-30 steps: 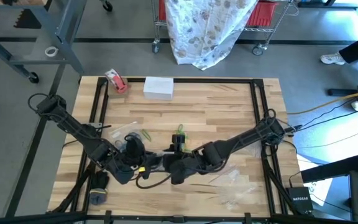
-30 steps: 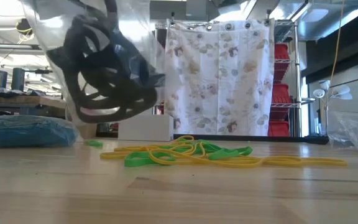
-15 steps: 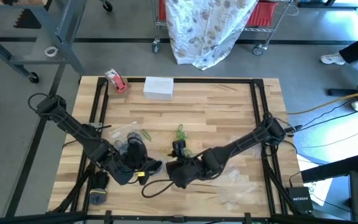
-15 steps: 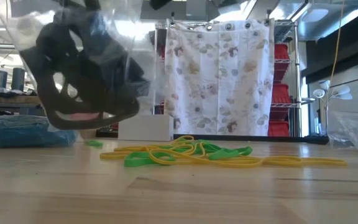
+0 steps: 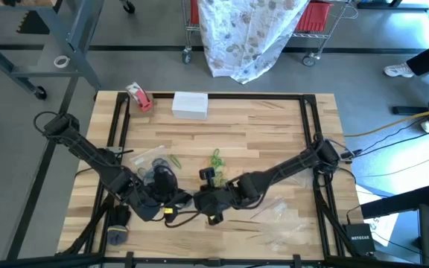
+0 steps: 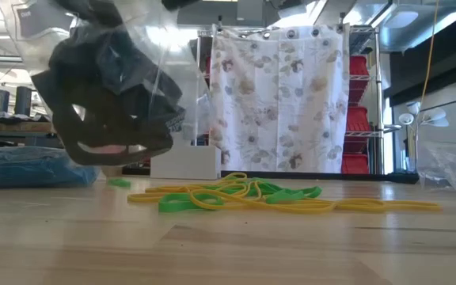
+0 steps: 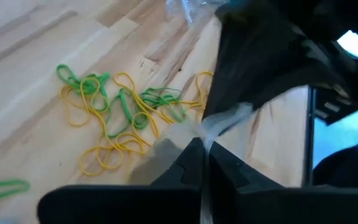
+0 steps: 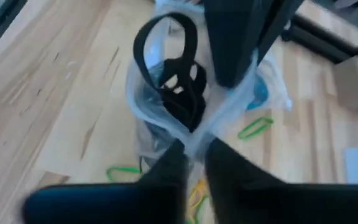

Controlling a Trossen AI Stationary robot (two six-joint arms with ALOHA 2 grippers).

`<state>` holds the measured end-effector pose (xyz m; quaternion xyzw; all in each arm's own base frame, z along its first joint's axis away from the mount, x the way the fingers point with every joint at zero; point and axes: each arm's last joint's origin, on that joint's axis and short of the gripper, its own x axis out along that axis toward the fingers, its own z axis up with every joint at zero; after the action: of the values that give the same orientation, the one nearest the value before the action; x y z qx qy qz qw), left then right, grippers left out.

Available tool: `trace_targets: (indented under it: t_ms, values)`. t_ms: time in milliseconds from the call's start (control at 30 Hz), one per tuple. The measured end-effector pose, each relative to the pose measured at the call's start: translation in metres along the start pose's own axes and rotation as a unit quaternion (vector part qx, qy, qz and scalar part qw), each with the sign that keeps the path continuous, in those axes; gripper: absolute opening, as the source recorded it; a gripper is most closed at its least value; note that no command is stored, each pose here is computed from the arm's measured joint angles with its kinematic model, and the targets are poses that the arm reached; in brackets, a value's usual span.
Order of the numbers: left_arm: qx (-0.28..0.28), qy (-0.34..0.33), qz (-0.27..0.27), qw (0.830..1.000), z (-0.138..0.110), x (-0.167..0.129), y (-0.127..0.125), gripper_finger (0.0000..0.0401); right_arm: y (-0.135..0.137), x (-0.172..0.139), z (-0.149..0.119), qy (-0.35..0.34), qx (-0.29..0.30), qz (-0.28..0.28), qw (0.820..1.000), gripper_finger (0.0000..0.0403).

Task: Sort rubber bands
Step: Close the transparent zip bag

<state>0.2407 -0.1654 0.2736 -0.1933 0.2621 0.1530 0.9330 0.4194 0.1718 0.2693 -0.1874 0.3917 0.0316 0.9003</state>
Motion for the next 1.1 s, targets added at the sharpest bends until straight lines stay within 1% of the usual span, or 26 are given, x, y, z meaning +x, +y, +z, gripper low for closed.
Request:
trace_targets:
  t_ms: [33,100,267,367,433,500,633,700,867,933,1033,1100]
  values:
    - [0.013,0.0,0.001,1.0,0.001,0.001,0.0,0.0001,0.0,0.0,0.0,0.002,0.005,0.004,1.0,0.0012]
    - [0.038,-0.001,0.006,0.999,0.002,0.002,0.002,0.0002,0.001,0.0,0.0,0.002,0.03,0.015,0.999,0.0014]
    - [0.089,0.009,0.029,0.996,0.004,0.007,0.009,0.0002,0.001,0.001,-0.001,0.009,0.112,0.08,0.991,0.0002]
    - [0.12,0.012,0.036,0.992,0.005,0.008,0.012,0.0002,0.005,0.008,-0.01,0.027,0.143,0.077,0.986,0.0003]
    - [0.143,0.012,0.034,0.989,0.008,0.006,0.01,0.0002,0.008,0.014,-0.02,0.051,0.147,0.068,0.985,0.0001]
    - [0.156,0.01,0.024,0.987,0.012,0.0,0.005,0.0002,0.009,0.018,-0.026,0.056,0.149,0.062,0.985,0.0001]
    - [0.164,0.004,0.01,0.986,0.015,-0.005,0.0,0.0006,0.011,0.025,-0.033,0.057,0.148,0.04,0.987,0.0002]
    - [0.167,0.009,0.017,0.986,0.015,-0.004,0.002,0.0021,0.011,0.026,-0.035,0.056,0.153,0.031,0.986,0.0002]
    - [0.15,0.019,0.035,0.988,0.014,0.0,0.009,0.0064,0.015,0.028,-0.04,0.062,0.164,0.023,0.984,0.0002]
    - [0.141,0.023,0.039,0.989,0.012,0.003,0.011,0.0076,0.019,0.031,-0.045,0.067,0.165,0.023,0.984,0.0002]
    - [0.144,0.03,0.048,0.988,0.01,0.006,0.014,0.0091,0.024,0.037,-0.057,0.077,0.173,0.015,0.982,0.0002]
    - [0.145,0.032,0.044,0.988,0.01,0.007,0.013,0.0098,0.026,0.041,-0.064,0.079,0.181,0.014,0.98,0.0002]
